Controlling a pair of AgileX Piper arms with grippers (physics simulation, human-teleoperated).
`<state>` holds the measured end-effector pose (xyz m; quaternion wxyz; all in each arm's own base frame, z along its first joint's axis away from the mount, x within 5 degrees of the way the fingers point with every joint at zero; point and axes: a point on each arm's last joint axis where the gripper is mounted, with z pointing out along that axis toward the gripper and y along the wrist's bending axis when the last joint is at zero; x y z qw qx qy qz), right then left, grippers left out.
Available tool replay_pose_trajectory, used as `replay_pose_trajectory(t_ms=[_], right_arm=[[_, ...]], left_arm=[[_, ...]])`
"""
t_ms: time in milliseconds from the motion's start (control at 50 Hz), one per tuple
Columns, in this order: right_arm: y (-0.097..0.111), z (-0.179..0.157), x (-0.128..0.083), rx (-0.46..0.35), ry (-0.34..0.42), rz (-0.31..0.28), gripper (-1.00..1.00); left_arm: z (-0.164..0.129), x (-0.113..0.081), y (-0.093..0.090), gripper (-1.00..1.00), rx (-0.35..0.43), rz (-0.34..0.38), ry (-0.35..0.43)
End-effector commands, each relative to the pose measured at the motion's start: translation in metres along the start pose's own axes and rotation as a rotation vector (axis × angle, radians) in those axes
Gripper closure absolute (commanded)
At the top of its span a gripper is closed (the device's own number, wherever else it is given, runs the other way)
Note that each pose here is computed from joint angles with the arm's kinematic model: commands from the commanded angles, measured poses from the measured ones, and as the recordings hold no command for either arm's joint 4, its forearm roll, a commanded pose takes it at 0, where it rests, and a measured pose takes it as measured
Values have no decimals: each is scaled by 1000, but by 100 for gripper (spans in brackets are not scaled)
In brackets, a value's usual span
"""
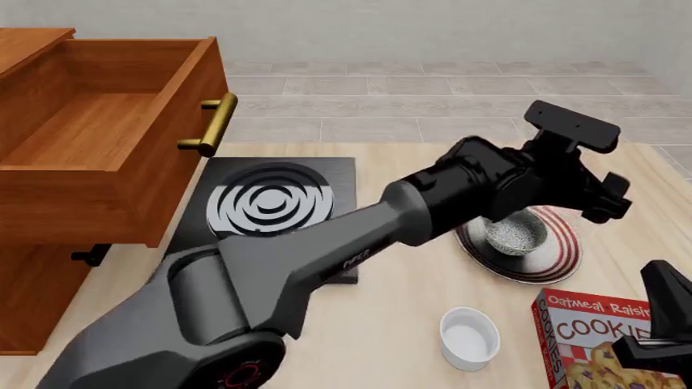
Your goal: Pick the akita bowl in the top layer of the wooden cabinet and place it on the plate.
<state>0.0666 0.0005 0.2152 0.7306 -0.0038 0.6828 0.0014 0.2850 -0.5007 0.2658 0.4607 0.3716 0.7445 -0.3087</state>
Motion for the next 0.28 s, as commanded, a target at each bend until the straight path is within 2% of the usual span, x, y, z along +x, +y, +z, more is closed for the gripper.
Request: replay_pose_trajectory(t_ms=[20,280], right_arm=[[0,-1,0,0,-2,-1,100],[0,-6,1,1,-3,-3,100]], left_arm=[[-28,-8,-8,-100,15,14,-23],[-52,-23,-18,-100,31,32,-43]])
